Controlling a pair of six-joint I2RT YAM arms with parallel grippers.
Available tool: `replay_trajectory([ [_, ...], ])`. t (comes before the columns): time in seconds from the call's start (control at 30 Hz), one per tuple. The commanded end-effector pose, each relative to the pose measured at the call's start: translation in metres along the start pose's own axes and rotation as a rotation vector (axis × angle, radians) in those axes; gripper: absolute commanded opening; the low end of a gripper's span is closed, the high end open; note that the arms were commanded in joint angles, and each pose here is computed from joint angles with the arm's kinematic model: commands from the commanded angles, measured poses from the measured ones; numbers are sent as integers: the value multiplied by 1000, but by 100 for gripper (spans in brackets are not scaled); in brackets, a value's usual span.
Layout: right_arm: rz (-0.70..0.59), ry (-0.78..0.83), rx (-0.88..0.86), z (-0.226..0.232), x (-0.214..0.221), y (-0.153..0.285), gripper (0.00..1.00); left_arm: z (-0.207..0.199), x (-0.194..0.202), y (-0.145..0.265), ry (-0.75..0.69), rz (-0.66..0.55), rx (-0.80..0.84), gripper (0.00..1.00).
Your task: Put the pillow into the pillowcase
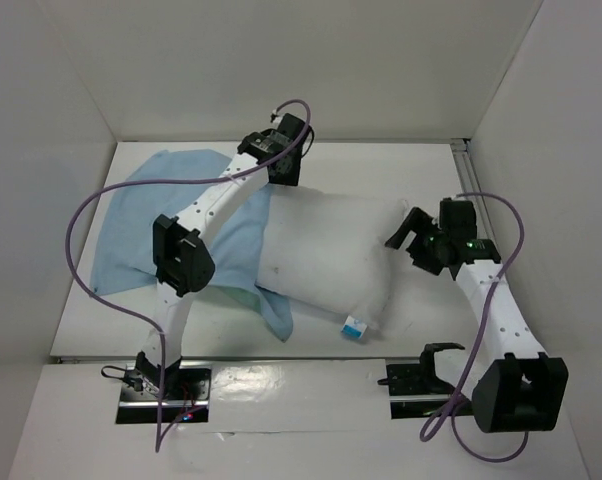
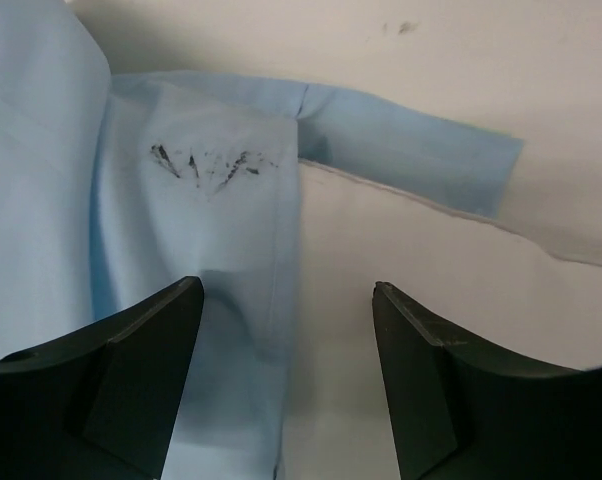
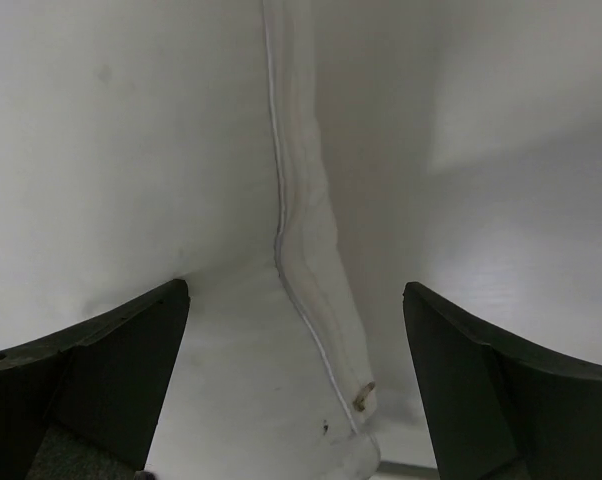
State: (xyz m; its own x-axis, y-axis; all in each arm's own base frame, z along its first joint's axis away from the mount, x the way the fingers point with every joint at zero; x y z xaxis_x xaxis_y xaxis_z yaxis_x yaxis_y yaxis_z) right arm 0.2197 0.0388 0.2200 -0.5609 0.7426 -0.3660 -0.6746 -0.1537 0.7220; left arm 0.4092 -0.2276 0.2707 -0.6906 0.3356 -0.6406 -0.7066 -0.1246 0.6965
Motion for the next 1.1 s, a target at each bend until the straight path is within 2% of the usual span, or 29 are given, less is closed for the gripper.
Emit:
replay_trajectory([
  [0.0,193,-6,-260,14,15,1,95,0,12,-7,-105,75,-93,82],
  [0.1,225,-10,-317,22,26,-1,96,1,18,-14,-124,95,-144,80],
  [0.2,279,-7,-360,29,52,-11,96,2,23,-18,-126,115,-189,56],
  [0.23,288,-9,-353,28,59,-17,95,3,21,-17,-121,108,-188,35],
  [0.27,284,-5,-380,32,64,-21,91,3,19,-16,-107,99,-188,27],
  [0.3,321,-11,-380,30,77,-24,84,4,17,-12,-100,92,-172,18],
  [0.33,324,-14,-379,30,80,-28,65,4,14,-9,-92,83,-160,12],
  [0.37,313,-14,-388,33,80,-28,50,6,10,-2,-75,60,-146,0],
  [0.4,323,-9,-383,31,84,-31,35,6,4,3,-65,36,-108,0],
  [0.5,282,10,-383,39,78,-30,1,8,-4,23,-34,-26,-11,0],
  [0.6,258,51,-381,44,73,-29,0,11,-16,43,8,-102,76,0],
  [0.7,242,68,-398,50,70,-28,0,0,-30,79,-5,-213,276,0],
  [0.8,251,59,-460,71,74,-32,0,-24,-39,121,-30,-317,519,0],
  [0.83,243,75,-543,91,72,-26,0,-36,-39,137,-42,-331,671,0],
  [0.93,207,103,-649,132,59,-15,0,-62,-42,182,-27,-393,961,0],
  [0.97,151,144,-757,164,43,11,0,-62,-43,206,-30,-420,1065,0],
  [1.07,66,198,-880,201,22,59,0,-52,-45,252,-20,-492,1149,0],
])
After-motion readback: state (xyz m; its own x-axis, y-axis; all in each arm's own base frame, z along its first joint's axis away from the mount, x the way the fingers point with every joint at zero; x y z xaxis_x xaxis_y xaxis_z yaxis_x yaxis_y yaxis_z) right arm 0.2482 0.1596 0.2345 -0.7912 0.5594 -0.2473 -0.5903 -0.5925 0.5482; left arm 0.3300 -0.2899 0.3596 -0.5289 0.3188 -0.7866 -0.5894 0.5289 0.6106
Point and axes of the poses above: each gripper's point midway between its finger pads, its own y axis back along the fingers, its own z axis along the line the jaws close on, x = y × z, the point moved 9 cm from there along y, back along the fingers, and after that the axes turned 15 degrees about -y, right-handed, at the moved point
